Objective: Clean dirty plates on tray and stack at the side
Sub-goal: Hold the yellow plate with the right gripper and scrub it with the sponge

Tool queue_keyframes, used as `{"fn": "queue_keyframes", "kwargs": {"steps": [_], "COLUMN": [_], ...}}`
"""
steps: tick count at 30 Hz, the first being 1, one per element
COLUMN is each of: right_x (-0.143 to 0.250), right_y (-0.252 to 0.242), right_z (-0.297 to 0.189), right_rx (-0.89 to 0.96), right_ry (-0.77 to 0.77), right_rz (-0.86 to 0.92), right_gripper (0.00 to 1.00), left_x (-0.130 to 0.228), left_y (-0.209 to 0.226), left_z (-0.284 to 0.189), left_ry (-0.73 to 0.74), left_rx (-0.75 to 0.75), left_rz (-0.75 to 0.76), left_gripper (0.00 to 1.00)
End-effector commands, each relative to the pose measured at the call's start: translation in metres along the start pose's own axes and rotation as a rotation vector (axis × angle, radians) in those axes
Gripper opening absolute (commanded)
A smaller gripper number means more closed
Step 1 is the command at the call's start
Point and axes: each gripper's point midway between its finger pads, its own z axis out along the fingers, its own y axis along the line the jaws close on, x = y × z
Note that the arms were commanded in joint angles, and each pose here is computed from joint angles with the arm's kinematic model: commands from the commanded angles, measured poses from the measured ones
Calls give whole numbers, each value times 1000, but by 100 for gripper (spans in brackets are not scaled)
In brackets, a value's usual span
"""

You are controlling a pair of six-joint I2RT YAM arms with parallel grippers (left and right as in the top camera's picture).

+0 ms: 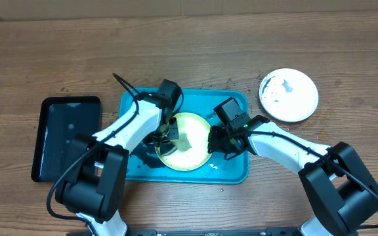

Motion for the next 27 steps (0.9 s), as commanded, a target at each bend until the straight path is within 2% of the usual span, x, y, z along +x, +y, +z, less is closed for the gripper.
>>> {"fn": "queue_keyframes", "kwargs": {"steps": [1, 4, 8, 11, 20, 27], "right_x": [3, 3, 3, 3, 3, 4], "right_y": [-11, -11, -11, -11, -10, -11], "right_z": [7, 7, 7, 7, 7, 7], "right_rx": [41, 41, 41, 41, 40, 42], "right_ry": [11, 11, 11, 11, 10, 12], "right_rz": [1, 1, 1, 1, 0, 1], "right_gripper": [4, 4, 4, 4, 4, 4], "left_x": [-17, -25, -16, -10, 5, -1], "left_y": [20, -2, -54, -70, -72, -18], "left_z": [-2, -17, -32, -32, -1, 22], "left_ry": [-24, -15, 61, 78, 77, -9], "left_rx": [-96, 9, 297, 373, 357, 70], "left_rz": [4, 41, 94, 104, 62, -2], "left_gripper": [4, 4, 4, 4, 4, 4]}}
